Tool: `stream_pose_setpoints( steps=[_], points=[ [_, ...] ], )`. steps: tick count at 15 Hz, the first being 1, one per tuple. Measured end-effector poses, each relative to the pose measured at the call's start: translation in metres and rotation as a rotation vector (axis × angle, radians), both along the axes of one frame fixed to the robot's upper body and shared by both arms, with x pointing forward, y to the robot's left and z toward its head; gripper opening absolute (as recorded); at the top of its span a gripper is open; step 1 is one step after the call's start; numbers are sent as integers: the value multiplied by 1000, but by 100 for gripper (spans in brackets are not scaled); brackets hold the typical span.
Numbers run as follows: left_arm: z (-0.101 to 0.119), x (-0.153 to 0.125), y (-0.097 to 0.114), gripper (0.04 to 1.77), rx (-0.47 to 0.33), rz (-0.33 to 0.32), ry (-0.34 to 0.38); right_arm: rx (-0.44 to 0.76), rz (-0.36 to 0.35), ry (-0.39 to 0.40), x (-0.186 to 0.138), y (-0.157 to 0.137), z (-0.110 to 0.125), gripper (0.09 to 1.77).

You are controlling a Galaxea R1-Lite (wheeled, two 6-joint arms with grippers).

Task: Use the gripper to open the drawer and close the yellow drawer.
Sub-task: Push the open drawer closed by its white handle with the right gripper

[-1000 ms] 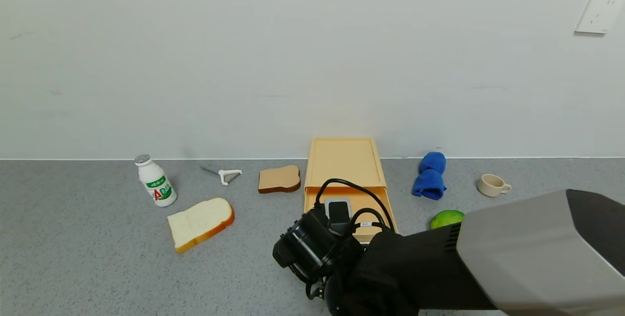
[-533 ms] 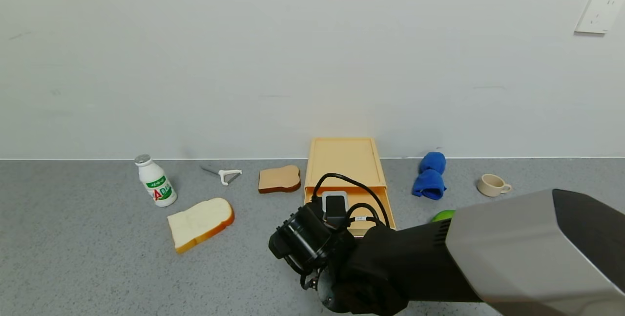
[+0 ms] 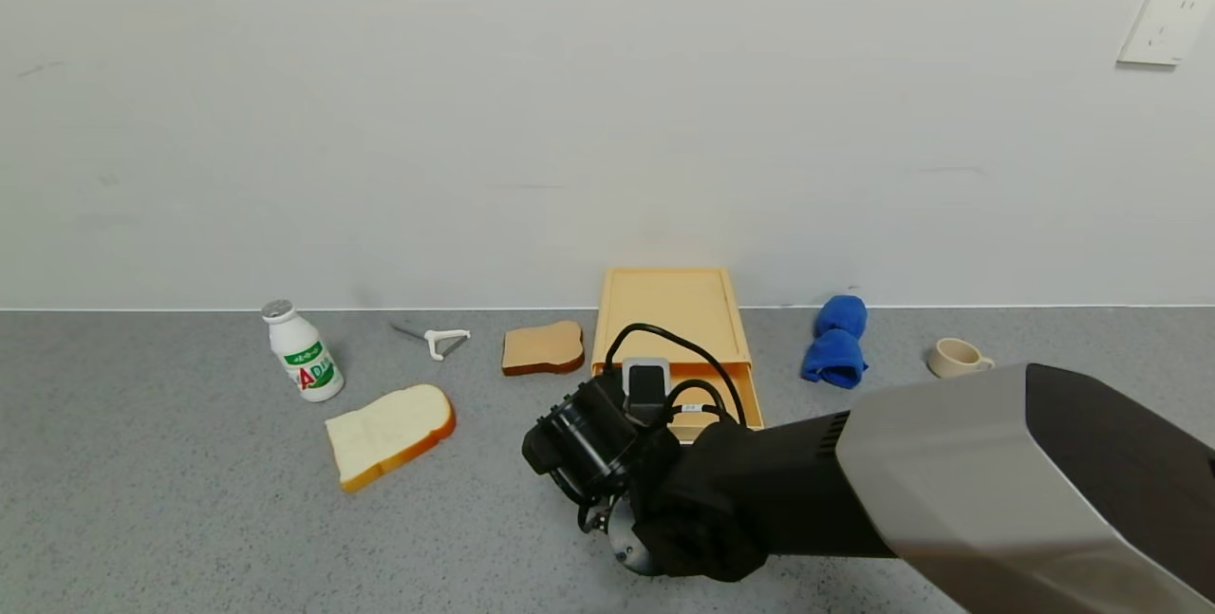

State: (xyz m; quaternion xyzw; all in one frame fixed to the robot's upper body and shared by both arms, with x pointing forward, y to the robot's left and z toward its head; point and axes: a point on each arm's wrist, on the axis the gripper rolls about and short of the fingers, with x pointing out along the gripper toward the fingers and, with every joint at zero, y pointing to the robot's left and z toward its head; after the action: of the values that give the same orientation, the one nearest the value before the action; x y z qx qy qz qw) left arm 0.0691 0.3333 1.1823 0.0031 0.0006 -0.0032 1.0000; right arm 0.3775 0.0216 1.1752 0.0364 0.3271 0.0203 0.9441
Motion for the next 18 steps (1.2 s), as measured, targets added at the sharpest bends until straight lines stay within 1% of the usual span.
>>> stream_pose_setpoints(
  steps=[4, 12, 18],
  points=[
    [0, 0, 0, 172, 0, 0, 0, -3, -12, -8, 13, 0, -1, 171],
    [0, 0, 0, 172, 0, 0, 0, 9, -48, -16, 40, 4, 4, 171],
    [0, 0, 0, 172, 0, 0, 0, -3, -52, -23, 57, 6, 2, 171]
  ],
)
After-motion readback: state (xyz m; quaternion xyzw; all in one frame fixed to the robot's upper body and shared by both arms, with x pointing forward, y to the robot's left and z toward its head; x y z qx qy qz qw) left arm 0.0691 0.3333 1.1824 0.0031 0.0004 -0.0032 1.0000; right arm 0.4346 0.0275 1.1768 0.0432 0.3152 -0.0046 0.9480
